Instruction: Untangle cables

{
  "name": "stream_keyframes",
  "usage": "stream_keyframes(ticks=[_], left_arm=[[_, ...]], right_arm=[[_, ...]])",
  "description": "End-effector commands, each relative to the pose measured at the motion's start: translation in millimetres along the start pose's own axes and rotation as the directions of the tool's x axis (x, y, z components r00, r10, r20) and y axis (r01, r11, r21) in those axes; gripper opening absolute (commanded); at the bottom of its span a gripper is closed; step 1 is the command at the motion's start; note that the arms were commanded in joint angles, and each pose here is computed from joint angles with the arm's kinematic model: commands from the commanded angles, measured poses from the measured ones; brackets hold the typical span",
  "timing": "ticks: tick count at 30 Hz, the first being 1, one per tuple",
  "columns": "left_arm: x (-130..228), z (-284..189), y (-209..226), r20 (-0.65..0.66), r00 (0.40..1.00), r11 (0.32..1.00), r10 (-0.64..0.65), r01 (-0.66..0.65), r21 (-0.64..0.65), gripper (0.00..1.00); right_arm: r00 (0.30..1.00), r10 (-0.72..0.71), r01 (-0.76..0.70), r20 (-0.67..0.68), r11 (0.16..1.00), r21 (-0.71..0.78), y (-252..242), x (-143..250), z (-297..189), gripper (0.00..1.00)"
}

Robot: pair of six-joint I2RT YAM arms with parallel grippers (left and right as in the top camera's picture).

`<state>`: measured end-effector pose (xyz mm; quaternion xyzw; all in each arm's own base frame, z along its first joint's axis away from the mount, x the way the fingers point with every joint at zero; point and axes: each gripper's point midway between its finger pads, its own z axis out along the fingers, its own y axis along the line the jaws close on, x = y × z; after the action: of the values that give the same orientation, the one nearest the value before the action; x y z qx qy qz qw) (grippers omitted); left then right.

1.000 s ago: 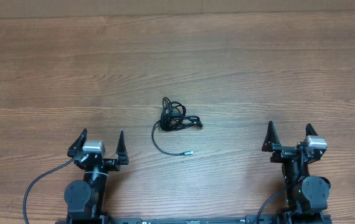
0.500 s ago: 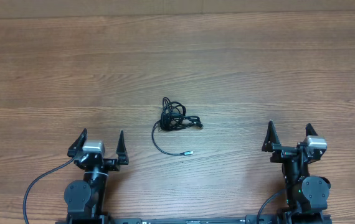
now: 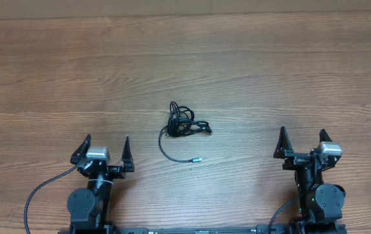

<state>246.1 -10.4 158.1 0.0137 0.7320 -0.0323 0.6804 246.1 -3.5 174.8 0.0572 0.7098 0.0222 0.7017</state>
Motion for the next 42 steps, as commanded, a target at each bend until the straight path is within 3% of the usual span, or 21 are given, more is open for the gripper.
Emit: stream_keyframes(ticks=[1, 36, 42], left_arm=[[1.0, -0.1, -3.0, 0.001, 1.0, 1.0, -0.006, 0.006, 0.015, 1.0], [-0.2, -0.2, -6.2, 0.004, 0.999, 0.999, -0.036, 0.036, 0.033, 1.0], [0.7, -0.2, -6.2, -0.002, 0.995, 0.995, -0.096, 0.096, 0.033, 1.0]], right_arm=[[1.0, -0.007, 0.007, 0.002, 1.0, 0.001, -1.0, 2.2, 0.2, 1.0], [1.0, -0.004, 0.004, 0.007, 1.0, -0.018, 2.4, 0.8, 0.2, 1.0], [0.995, 0.1, -0.1, 0.001, 0.993, -0.056, 9.0, 0.6, -0.1, 1.0]])
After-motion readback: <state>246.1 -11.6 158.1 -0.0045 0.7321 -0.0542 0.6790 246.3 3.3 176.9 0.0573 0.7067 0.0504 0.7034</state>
